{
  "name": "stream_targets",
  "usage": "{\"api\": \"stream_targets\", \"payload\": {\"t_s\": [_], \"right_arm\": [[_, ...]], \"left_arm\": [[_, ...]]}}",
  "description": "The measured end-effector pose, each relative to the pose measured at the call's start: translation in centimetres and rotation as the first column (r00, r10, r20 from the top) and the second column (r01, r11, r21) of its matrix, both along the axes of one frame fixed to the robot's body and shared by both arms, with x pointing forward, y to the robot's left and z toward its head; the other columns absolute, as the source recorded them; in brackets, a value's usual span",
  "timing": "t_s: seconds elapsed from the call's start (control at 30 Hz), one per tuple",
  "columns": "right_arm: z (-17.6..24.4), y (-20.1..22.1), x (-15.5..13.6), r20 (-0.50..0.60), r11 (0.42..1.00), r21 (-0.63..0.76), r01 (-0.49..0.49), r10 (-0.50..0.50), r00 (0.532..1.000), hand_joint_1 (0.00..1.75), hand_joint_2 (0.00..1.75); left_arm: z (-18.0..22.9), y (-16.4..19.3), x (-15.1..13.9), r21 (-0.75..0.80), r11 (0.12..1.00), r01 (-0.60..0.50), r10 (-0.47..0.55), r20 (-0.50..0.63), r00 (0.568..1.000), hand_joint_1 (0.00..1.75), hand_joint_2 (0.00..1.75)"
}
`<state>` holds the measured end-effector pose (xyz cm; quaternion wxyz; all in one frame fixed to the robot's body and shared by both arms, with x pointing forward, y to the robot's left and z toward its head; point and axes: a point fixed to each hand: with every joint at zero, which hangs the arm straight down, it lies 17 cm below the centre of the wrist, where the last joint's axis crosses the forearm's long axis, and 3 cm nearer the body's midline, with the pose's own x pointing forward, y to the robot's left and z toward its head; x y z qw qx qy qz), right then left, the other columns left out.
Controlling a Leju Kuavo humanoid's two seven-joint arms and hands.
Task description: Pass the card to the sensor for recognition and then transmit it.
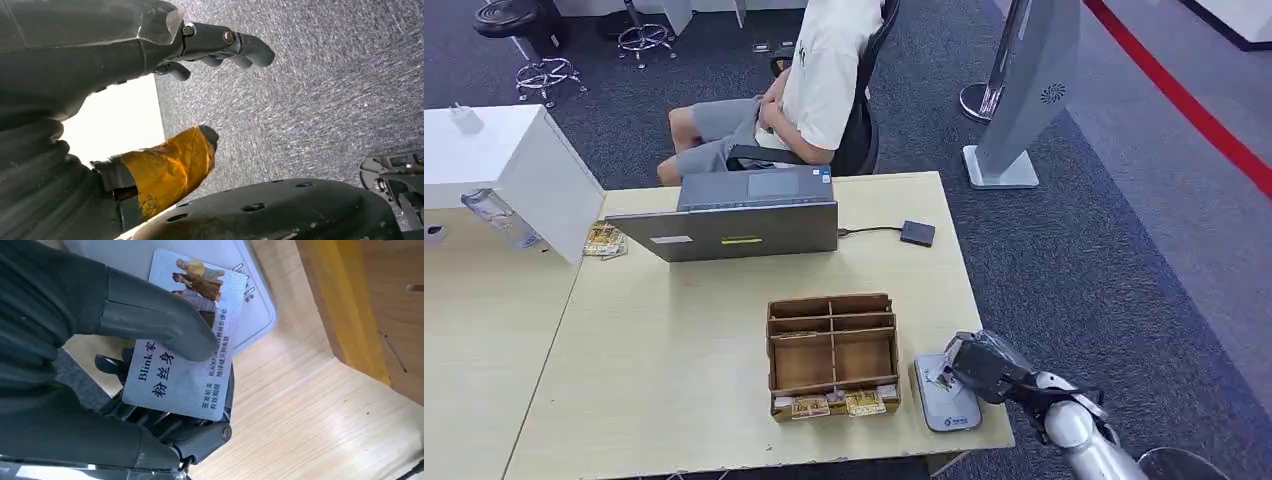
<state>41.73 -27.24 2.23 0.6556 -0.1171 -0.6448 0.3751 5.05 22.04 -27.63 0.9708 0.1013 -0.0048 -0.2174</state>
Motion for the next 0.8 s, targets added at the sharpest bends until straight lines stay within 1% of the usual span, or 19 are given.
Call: {"api": "stream_targets", "payload": {"t_s": [0.3, 0.63, 0.8], "right_arm": [[-0.1, -0.1, 0.3, 0.002, 0.999, -0.048, -0.019, 0.019, 1.0, 1.75, 1.75], [-0.2, -1.3, 1.9, 0.022, 0.994, -0.11, 0.021, -0.019, 1.0, 1.75, 1.75], [-0.4, -1.7, 2.2, 0.016, 0.992, -0.124, 0.03, -0.028, 0.999, 1.75, 1.75]], "left_arm": [[0.0, -0.2, -0.2, -0.005, 1.0, -0.012, 0.012, -0.004, 1.0, 0.0, 1.75], [0.0, -0.3, -0.3, -0.008, 1.0, -0.022, 0.022, -0.006, 1.0, 0.0, 1.75], [0.0, -0.3, -0.3, -0.008, 1.0, -0.024, 0.024, -0.007, 1.0, 0.0, 1.75]]}}
